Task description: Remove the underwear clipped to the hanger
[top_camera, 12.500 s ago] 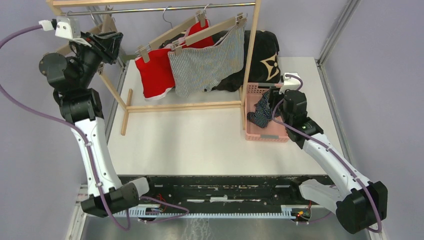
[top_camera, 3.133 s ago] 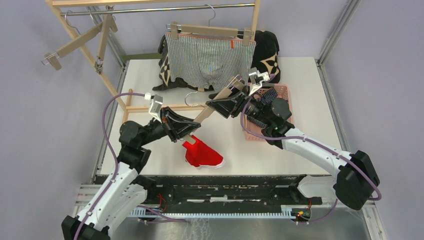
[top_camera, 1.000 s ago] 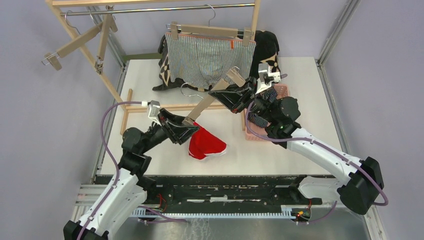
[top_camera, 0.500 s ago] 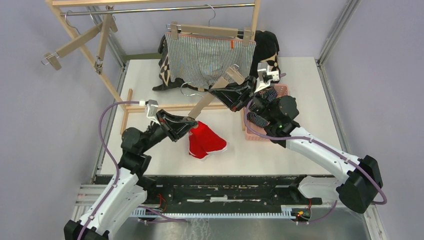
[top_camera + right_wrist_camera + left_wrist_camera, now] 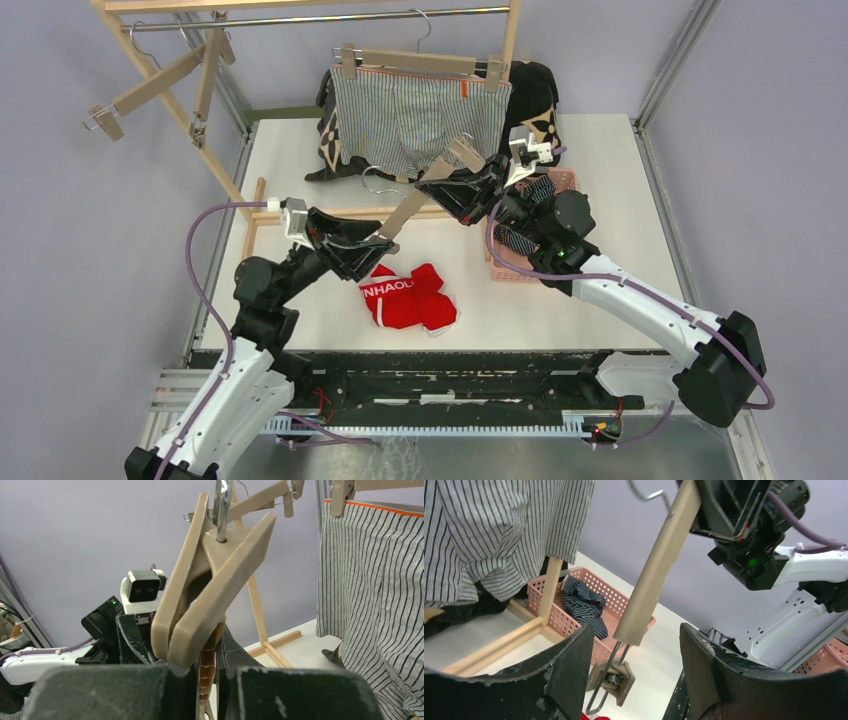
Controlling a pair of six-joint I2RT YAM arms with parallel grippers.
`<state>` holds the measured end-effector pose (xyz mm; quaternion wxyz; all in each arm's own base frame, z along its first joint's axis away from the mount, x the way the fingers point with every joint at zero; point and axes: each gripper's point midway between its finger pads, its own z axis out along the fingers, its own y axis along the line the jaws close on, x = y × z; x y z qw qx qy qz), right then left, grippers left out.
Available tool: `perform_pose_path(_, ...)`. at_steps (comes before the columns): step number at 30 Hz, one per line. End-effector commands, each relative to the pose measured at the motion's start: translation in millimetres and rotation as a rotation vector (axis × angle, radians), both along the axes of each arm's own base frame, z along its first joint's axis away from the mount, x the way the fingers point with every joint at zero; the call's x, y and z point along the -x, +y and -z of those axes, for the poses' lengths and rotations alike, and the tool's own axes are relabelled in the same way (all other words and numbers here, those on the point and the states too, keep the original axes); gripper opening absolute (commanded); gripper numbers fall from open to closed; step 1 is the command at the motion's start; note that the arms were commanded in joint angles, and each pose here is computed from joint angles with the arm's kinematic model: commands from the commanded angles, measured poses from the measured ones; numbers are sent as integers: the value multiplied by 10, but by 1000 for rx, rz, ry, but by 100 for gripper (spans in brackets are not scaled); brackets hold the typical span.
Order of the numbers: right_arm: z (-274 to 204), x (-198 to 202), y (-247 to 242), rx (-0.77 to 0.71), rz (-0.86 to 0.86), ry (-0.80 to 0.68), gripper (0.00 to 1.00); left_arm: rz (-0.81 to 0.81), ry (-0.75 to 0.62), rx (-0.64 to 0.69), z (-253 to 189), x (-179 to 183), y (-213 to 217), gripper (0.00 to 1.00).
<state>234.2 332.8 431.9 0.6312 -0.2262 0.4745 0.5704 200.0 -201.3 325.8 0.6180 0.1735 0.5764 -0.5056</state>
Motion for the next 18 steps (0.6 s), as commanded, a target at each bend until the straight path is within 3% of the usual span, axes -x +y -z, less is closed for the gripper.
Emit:
perform_pose_path(1, -230, 156, -76, -52, -26, -54, 1, -7, -167, 22, -441, 117, 43, 70)
perform_pose_path(10, -297, 228, -70, -81, -73, -49, 1, 131, -152, 0, -350, 190, -123, 62)
perform_pose_path(14, -311, 265, -62, -88, -95, -47, 1, 169, -141, -6, -328, 194, -169, 52)
perform_pose_path(18, -308, 275, -64, -89, -99, -47, 1, 177, -171, -5, -351, 232, -167, 35)
